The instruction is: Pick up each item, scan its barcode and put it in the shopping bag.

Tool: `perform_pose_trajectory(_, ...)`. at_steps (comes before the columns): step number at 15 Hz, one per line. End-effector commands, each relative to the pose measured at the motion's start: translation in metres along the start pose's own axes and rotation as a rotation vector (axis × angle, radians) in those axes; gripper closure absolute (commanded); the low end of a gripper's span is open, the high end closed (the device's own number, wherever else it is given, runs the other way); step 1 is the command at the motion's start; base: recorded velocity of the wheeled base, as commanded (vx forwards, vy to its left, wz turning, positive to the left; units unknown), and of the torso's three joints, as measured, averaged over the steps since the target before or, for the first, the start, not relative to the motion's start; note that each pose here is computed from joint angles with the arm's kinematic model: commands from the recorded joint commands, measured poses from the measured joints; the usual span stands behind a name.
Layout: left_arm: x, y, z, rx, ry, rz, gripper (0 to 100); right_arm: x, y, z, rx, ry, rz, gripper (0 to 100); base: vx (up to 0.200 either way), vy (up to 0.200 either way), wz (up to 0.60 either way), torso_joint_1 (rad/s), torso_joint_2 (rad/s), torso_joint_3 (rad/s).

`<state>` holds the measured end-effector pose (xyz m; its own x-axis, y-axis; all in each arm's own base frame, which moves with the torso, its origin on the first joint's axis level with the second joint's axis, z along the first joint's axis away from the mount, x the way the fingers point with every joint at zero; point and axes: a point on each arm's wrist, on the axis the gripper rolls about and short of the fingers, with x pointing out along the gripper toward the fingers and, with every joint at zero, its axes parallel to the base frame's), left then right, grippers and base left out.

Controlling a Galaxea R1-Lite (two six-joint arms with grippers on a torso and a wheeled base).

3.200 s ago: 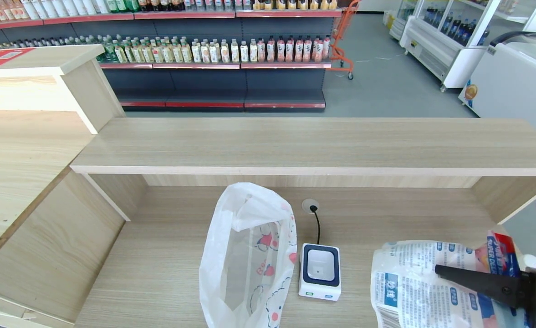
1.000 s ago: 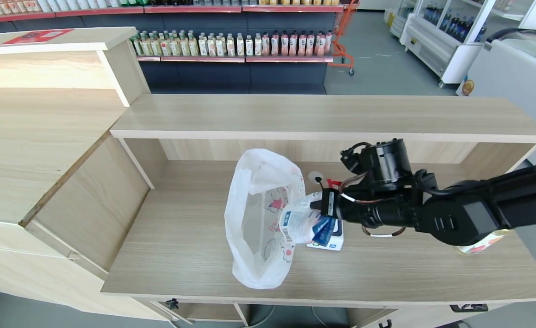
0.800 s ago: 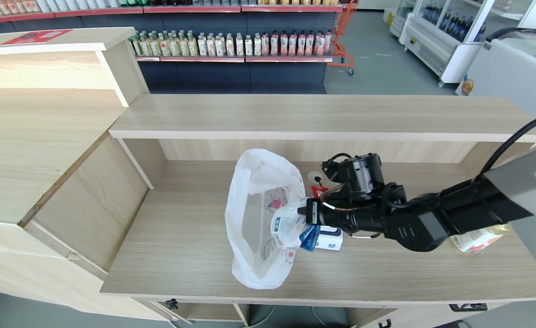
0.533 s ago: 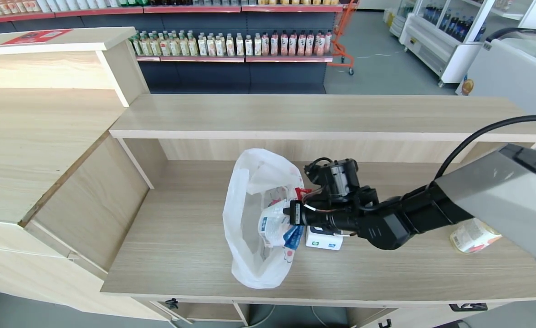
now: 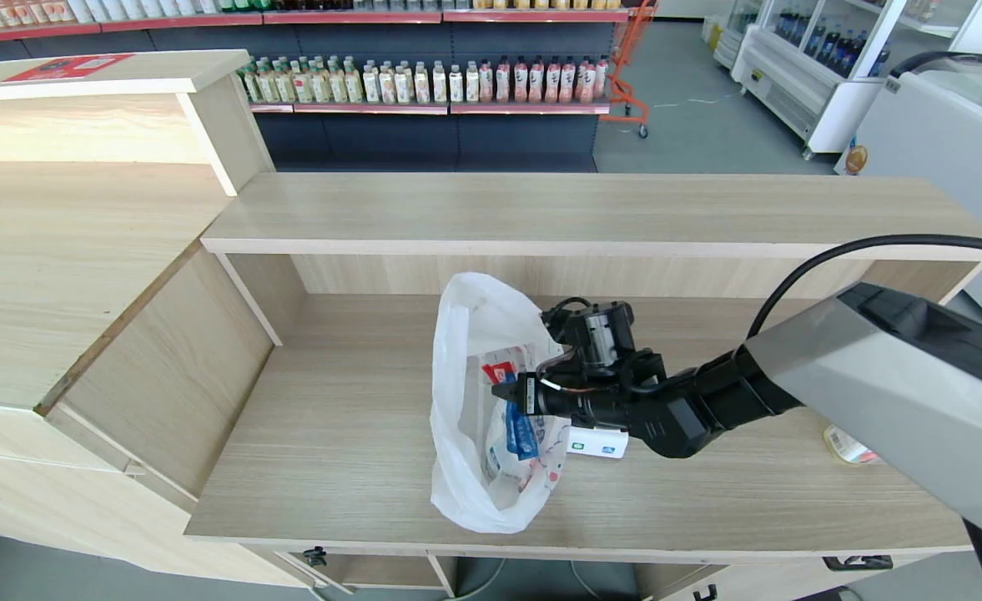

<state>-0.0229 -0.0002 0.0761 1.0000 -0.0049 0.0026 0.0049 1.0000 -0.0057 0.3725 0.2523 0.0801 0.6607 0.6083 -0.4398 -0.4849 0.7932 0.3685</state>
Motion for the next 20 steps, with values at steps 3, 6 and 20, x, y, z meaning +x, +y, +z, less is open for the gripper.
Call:
perform_pose_trajectory(3, 0.0, 0.0, 0.0, 0.0, -0.001, 0.0, 0, -0.014, 0.004, 0.031, 0.119, -0.096, 0.035, 0, 0.0, 0.0, 0.0, 0.0, 0.0, 0.0)
perform_pose_trajectory(6, 0.0, 0.0, 0.0, 0.0, -0.001, 0.0, 0, -0.038, -0.007, 0.043, 0.217, -0.12, 0.016, 0, 0.0, 0.0, 0.0, 0.0, 0.0, 0.0)
perform_pose_trajectory(20, 0.0, 0.0, 0.0, 0.0, -0.001, 0.0, 0, -0.276, -0.065, -0.006, -0.343, -0.096, -0.309, 0, 0.0, 0.0, 0.0, 0.0, 0.0, 0.0)
